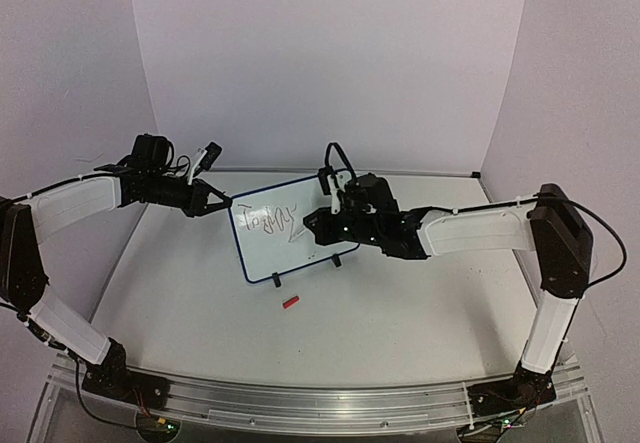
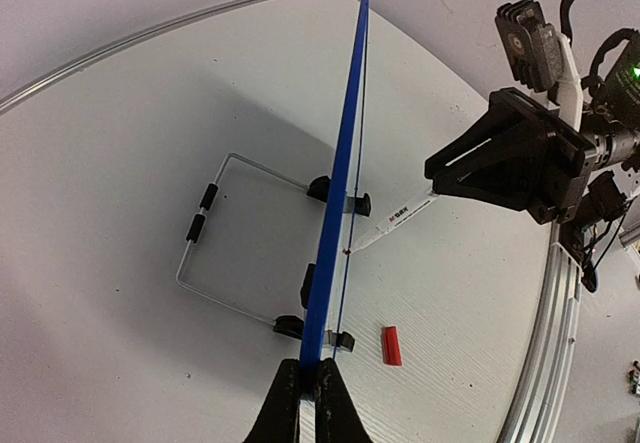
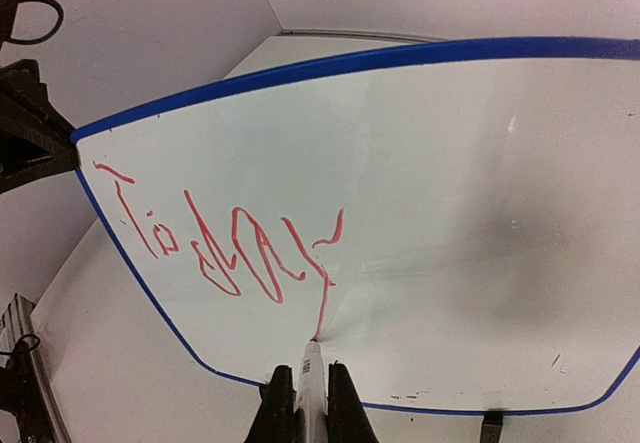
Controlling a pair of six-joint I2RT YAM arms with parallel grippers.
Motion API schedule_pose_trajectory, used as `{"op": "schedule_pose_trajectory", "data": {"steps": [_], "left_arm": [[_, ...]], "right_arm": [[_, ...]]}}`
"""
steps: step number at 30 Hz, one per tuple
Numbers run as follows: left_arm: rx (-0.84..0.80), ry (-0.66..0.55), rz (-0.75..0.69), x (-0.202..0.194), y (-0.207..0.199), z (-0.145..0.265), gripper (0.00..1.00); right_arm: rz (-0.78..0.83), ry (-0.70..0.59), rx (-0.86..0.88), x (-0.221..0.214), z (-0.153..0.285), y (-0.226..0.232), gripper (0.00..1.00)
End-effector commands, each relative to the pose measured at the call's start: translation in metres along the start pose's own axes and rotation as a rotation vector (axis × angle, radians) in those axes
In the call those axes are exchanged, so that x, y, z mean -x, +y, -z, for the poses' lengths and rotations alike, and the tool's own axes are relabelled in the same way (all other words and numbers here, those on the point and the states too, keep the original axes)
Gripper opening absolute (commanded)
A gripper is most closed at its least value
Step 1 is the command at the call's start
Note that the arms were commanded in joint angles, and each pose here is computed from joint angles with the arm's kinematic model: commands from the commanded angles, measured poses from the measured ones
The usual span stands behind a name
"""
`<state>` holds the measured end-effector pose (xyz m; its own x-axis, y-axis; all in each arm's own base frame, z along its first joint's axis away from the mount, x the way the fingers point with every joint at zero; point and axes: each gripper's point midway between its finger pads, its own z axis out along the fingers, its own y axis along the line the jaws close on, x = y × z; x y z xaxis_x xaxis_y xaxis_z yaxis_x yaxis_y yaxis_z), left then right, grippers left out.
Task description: Write a sentence on the whiteboard
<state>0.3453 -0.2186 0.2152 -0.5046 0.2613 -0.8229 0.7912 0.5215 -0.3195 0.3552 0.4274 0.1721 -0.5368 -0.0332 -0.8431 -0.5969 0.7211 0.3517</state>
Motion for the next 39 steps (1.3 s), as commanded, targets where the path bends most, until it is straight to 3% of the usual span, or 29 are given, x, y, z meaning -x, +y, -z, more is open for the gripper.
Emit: {"op": "schedule_pose_trajectory", "data": {"steps": [1, 6, 17, 30, 39], "left_arm": [[0.002, -0.036, -0.058, 0.017, -0.011, 0.01, 0.0], [0.002, -0.036, -0.059, 0.017, -0.011, 0.01, 0.0], [0.001, -0.036, -0.058, 0.017, -0.011, 0.01, 0.0], [0.001, -0.029, -0.055, 0.015, -0.009, 0.009, 0.0], [0.001, -0.03, -0.057, 0.015, -0.01, 0.009, 0.0]], "right_arm": [[0.006, -0.004, 0.006, -0.001, -0.005, 0.005, 0.0], [0.001, -0.019, 0.027, 0.006, 0.003, 0.012, 0.0], [0.016, -0.172, -0.052, 0.07, 0.055, -0.001, 0.0], [0.007, -0.258, -0.028, 0.106, 0.048, 0.002, 0.0], [0.002, -0.253, -0.039, 0.104, 0.039, -0.002, 0.0]]}}
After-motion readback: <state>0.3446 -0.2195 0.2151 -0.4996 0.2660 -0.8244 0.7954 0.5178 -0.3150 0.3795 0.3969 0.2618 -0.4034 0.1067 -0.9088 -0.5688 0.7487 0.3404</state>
